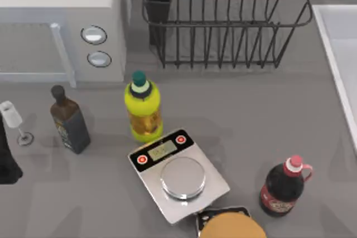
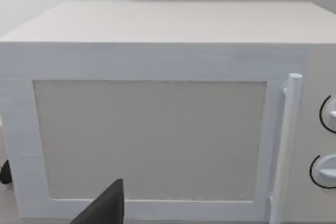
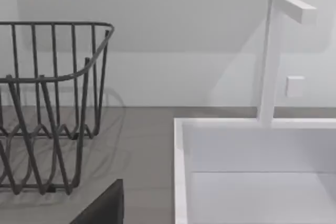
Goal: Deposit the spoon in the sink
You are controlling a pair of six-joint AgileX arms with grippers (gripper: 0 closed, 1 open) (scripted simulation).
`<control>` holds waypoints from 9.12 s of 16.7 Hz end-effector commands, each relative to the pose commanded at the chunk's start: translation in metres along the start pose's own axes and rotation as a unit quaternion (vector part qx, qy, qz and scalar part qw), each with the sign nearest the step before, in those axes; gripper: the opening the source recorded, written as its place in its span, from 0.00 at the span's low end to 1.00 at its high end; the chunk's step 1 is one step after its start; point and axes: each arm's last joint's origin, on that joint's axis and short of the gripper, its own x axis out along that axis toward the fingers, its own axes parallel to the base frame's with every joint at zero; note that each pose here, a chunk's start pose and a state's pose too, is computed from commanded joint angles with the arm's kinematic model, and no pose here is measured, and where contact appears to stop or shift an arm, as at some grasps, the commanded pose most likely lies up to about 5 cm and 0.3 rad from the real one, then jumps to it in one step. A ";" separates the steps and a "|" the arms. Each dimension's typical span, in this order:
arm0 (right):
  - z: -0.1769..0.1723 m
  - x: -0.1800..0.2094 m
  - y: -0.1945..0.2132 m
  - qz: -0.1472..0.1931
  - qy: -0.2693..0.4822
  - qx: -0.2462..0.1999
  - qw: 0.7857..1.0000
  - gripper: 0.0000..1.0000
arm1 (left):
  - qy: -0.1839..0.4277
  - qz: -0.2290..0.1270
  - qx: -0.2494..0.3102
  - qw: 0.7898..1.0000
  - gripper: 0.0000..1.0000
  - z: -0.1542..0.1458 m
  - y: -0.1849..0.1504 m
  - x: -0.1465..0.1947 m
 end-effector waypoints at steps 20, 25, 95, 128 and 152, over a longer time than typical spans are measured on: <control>0.035 0.070 -0.071 -0.033 0.640 -0.016 0.767 1.00 | 0.000 0.000 0.000 1.000 1.00 0.000 0.000 0.000; 0.033 0.083 -0.089 -0.011 0.704 0.010 0.710 1.00 | 0.000 0.000 0.000 1.000 1.00 0.000 0.000 0.000; 0.071 0.146 -0.106 -0.002 0.719 0.020 0.695 0.00 | 0.000 0.000 0.000 1.000 1.00 0.000 0.000 0.000; 0.014 0.398 -0.068 -0.013 0.700 0.011 0.714 0.00 | 0.000 0.000 0.000 1.000 1.00 0.000 0.000 0.000; -0.002 0.396 -0.067 -0.013 0.697 0.009 0.717 1.00 | 0.000 0.000 0.000 1.000 1.00 0.000 0.000 0.000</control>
